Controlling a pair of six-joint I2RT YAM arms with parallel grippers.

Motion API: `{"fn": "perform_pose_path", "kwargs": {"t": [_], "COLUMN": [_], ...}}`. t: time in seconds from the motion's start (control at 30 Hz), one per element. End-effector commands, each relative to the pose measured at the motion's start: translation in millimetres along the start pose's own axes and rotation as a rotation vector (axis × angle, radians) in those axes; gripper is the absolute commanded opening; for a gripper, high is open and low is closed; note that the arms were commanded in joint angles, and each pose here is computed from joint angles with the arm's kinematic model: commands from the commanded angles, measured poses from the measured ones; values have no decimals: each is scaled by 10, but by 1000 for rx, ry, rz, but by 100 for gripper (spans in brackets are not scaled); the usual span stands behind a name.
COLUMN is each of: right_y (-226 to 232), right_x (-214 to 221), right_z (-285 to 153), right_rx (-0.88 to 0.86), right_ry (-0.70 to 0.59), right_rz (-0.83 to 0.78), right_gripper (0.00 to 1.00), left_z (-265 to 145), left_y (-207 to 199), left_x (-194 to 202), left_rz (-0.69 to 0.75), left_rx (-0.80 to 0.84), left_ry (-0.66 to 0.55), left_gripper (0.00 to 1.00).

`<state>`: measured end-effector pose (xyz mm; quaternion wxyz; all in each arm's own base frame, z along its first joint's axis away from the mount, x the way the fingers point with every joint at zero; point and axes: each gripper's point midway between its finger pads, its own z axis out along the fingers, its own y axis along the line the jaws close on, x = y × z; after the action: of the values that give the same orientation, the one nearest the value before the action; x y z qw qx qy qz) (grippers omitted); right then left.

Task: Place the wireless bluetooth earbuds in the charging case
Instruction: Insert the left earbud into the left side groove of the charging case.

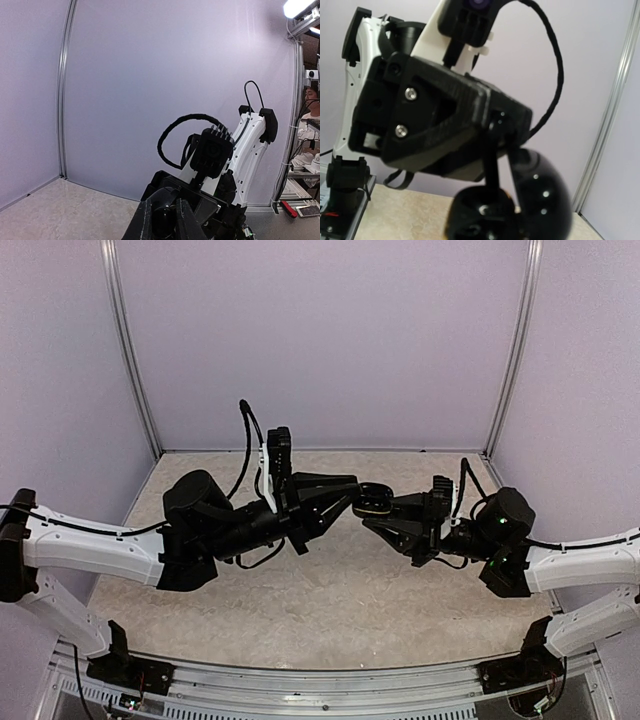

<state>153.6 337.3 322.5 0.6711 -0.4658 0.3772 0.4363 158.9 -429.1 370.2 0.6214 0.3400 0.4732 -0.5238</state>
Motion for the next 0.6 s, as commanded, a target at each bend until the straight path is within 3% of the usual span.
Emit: {"fn": "perform_pose_path", "kwargs": {"t": [0.0, 0.57], "right_y": [25, 45], "right_x": [-256, -280], "right_z": [35, 51], "right_rx": [-14, -32], "right_ry": [-83, -91], "right_rz": [-25, -19], "right_gripper": [0, 0], "left_z": [-16, 8], "left_y": [47, 143], "left_x": [116, 150], "left_rz": [-12, 9], "left_rx": [-15, -62], "left_ry": [16, 45], "left_gripper": [11, 12]}}
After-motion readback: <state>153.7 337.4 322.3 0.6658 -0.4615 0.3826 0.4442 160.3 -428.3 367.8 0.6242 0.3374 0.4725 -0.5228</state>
